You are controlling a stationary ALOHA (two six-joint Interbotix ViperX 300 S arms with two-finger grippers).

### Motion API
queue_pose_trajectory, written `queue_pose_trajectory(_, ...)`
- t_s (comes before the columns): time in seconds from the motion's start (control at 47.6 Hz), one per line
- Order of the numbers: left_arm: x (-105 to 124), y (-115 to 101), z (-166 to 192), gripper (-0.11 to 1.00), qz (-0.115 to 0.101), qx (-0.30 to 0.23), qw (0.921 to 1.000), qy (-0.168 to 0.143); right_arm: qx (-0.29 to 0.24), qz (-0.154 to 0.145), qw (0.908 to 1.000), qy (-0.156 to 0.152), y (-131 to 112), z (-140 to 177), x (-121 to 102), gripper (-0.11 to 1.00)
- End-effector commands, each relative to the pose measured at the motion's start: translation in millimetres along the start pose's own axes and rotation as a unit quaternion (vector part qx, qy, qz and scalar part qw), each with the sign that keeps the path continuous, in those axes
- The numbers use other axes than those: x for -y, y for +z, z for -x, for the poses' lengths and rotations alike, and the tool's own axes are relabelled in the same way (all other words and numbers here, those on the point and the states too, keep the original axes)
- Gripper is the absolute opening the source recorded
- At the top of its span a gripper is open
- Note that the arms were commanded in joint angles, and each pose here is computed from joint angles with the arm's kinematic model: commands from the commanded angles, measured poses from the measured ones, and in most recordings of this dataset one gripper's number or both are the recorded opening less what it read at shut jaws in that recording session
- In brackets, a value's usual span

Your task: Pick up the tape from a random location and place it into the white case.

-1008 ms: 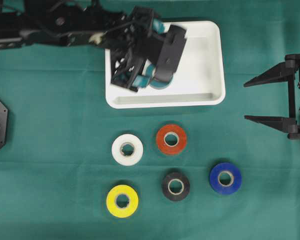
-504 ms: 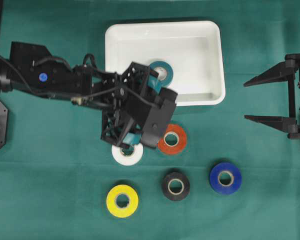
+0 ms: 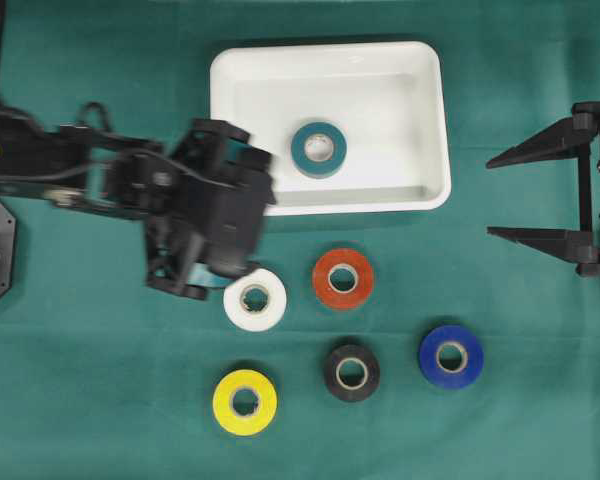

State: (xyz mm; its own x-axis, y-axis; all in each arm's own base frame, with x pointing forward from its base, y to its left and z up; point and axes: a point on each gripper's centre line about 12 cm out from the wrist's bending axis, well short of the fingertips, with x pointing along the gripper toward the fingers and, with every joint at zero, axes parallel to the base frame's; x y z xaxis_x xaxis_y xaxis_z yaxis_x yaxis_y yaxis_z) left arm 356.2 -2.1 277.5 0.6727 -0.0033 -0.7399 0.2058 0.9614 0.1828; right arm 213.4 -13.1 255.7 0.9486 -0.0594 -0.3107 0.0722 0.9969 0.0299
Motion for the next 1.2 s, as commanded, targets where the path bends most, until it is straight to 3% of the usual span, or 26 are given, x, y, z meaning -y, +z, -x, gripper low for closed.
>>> queue_pose_trajectory(0.0,-2.1,1.6,24.8,0.9,0.009,0.05,0.9986,0.015,0.015,-0.001,0.9999,0.001,11.7,0.1,-0.4,0.92)
queue_pose_trajectory(0.315,4.1,-39.4,82.2,0.9,0.053,0.169,0.9829,0.049,0.023,-0.001,0.9997,0.001,15.6,1.2,-0.6,0.92)
queue_pose_trajectory(0.504,12.5,-66.1,101.6,0.9,0.069,0.199,0.9761,0.052,0.022,0.0,0.9998,0.001,14.9,1.2,-0.5,0.92)
queue_pose_trajectory(0.882,30.9,-126.7,96.4,0.9,0.078,0.246,0.9644,0.059,0.007,0.005,1.0,0.001,-5.1,0.2,0.0,0.92)
queue_pose_trajectory(1.176,38.3,-151.8,90.5,0.9,0.118,0.251,0.9595,0.05,0.008,0.005,1.0,0.002,-25.7,1.5,0.3,0.92)
